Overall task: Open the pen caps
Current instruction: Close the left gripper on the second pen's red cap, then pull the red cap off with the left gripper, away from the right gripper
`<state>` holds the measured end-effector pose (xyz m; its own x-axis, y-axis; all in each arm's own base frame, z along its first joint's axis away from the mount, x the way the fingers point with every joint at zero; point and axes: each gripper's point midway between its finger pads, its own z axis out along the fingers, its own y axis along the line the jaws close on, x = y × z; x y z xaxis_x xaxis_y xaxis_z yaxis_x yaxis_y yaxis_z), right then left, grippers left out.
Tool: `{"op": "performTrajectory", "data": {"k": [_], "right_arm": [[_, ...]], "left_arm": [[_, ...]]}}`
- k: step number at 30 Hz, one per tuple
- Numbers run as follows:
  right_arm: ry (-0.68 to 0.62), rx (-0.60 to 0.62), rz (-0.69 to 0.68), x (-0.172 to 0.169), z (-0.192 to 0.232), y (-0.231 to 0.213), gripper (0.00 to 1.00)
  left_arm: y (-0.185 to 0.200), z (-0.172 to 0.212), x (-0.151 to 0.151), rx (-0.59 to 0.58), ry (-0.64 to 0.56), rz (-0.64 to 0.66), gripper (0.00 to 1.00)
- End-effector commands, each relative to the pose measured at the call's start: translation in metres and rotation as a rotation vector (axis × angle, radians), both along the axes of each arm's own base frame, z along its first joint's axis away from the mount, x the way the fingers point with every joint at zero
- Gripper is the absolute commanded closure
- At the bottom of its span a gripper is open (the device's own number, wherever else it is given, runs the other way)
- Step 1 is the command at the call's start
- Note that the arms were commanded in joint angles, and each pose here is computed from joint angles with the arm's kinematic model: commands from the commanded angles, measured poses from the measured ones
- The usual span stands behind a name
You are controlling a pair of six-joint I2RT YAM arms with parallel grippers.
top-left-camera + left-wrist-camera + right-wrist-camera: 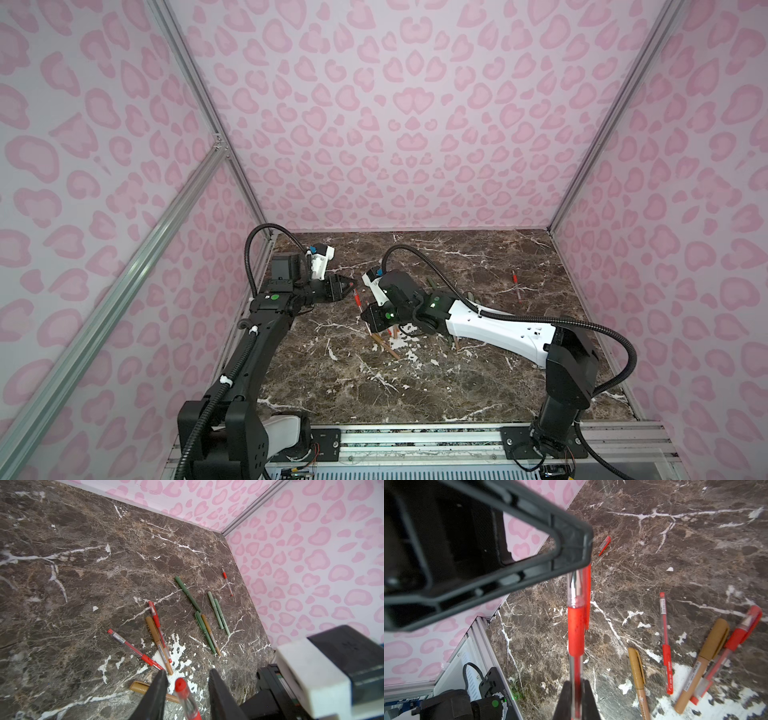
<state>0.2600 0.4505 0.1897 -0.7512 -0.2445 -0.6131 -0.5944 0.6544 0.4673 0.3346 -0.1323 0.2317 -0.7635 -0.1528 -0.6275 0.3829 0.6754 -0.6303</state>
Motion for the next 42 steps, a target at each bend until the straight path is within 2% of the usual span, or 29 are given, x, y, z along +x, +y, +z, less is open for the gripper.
{"op": "performTrajectory", "data": {"k": [1, 4, 9, 10, 13, 18, 21, 23, 25, 29, 32, 35, 40, 42], "right_arm": [[-0.013, -0.002, 0.000, 0.001, 0.001, 0.001, 1.00], [-0.023, 0.009, 0.003, 0.001, 0.004, 0.003, 1.00], [-0.025, 0.015, 0.015, -0.002, 0.007, 0.004, 1.00], [-0.029, 0.018, 0.015, -0.002, 0.008, 0.005, 1.00], [-0.027, 0.006, 0.013, -0.001, 0.007, 0.005, 1.00], [-0.043, 0.041, 0.017, 0.000, 0.017, 0.009, 1.00], [-0.035, 0.024, 0.008, 0.003, 0.012, 0.009, 0.89], [-0.036, 0.026, 0.021, 0.003, 0.014, 0.012, 0.77], [-0.043, 0.031, 0.031, 0.005, 0.015, 0.015, 0.70], [-0.035, 0.014, 0.033, 0.011, 0.009, 0.019, 0.68], [-0.035, 0.016, 0.041, 0.011, 0.006, 0.021, 0.72], [-0.026, 0.003, 0.042, 0.013, -0.002, 0.022, 0.85], [-0.007, 0.007, 0.046, 0.006, -0.010, 0.017, 1.00], [0.001, 0.002, 0.039, 0.005, -0.017, 0.015, 1.00]], "left_arm": [[-0.001, 0.002, 0.000, 0.000, -0.013, 0.000, 0.74], [-0.001, -0.003, 0.000, 0.001, -0.016, 0.000, 0.78], [-0.003, -0.004, -0.001, -0.008, 0.000, -0.003, 0.76], [-0.005, -0.004, -0.002, -0.012, -0.002, -0.009, 0.78], [-0.003, -0.004, 0.000, -0.002, -0.002, -0.002, 0.96], [-0.005, 0.003, -0.001, -0.015, -0.016, -0.008, 0.97], [-0.004, 0.004, -0.002, -0.009, -0.017, -0.002, 0.97], [-0.004, 0.007, -0.004, -0.011, -0.020, -0.004, 0.96], [-0.005, 0.009, -0.004, -0.025, -0.030, -0.006, 0.97], [-0.005, 0.010, -0.005, -0.030, -0.021, -0.004, 0.96], [-0.006, 0.014, -0.006, -0.047, -0.026, -0.003, 0.97], [-0.007, 0.014, -0.006, -0.053, -0.030, -0.008, 0.97], [0.000, 0.020, -0.003, -0.044, -0.040, 0.027, 0.96], [0.001, 0.024, -0.002, -0.055, -0.049, 0.033, 0.97]]}}
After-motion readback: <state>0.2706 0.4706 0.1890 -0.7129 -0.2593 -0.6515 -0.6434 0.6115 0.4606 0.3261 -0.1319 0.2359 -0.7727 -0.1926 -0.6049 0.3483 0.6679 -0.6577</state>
